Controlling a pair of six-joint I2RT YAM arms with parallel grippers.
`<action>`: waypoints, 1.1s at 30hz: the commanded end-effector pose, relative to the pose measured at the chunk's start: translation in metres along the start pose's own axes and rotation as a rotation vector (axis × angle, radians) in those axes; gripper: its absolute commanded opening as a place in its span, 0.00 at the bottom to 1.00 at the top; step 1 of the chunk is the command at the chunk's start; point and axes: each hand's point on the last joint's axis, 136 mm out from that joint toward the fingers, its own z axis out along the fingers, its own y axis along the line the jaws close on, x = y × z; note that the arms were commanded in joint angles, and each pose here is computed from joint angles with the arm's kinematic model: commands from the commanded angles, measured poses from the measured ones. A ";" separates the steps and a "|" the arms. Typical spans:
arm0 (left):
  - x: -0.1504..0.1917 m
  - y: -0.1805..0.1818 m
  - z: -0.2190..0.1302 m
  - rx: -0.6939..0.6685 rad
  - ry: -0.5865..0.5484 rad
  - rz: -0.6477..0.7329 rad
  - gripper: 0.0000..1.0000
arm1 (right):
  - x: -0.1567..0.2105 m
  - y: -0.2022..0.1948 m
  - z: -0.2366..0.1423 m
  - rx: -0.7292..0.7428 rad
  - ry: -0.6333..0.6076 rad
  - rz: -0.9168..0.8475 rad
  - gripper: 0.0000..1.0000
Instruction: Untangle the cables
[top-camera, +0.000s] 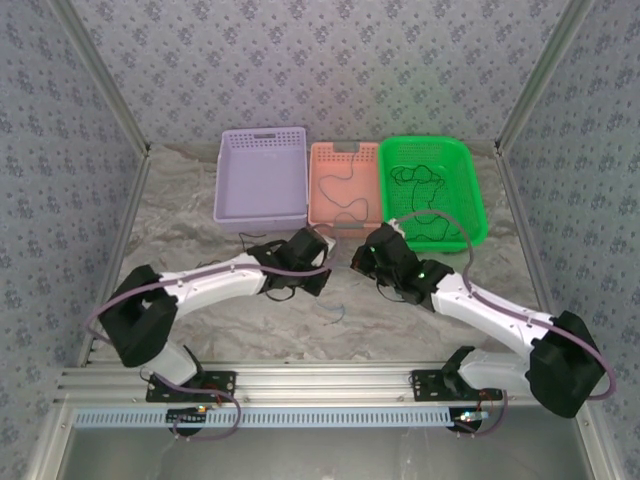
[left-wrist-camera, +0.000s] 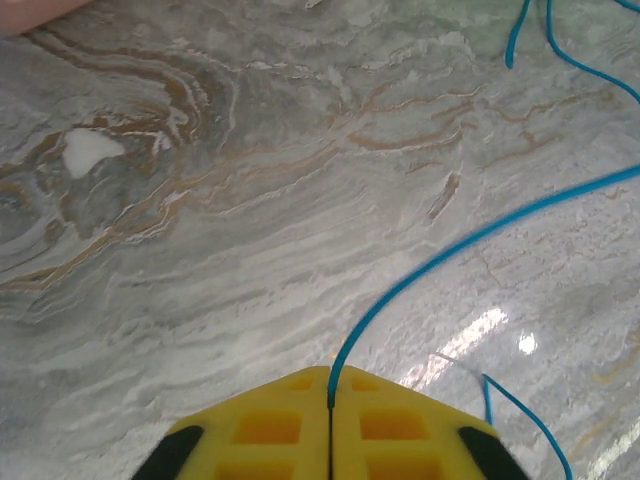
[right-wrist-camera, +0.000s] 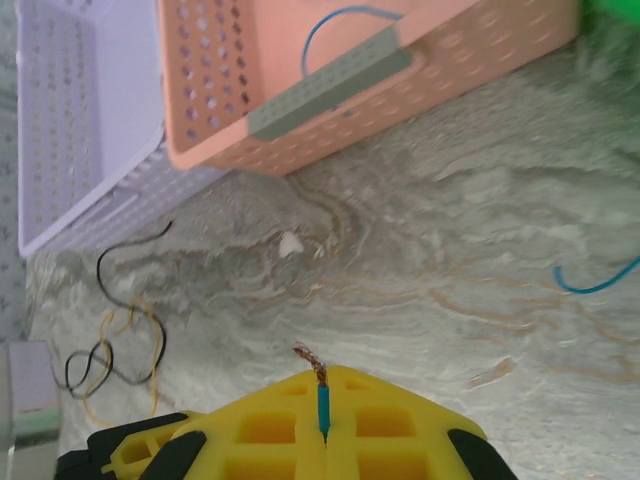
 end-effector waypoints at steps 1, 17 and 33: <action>-0.015 -0.004 -0.002 -0.003 -0.012 0.005 0.32 | -0.022 -0.016 -0.009 0.047 -0.119 0.080 0.00; 0.038 -0.091 -0.021 0.133 -0.062 0.115 0.41 | -0.045 -0.045 -0.007 0.121 -0.123 0.144 0.00; 0.022 -0.164 0.052 0.068 -0.100 0.332 0.50 | -0.052 -0.055 0.009 0.183 -0.064 0.191 0.00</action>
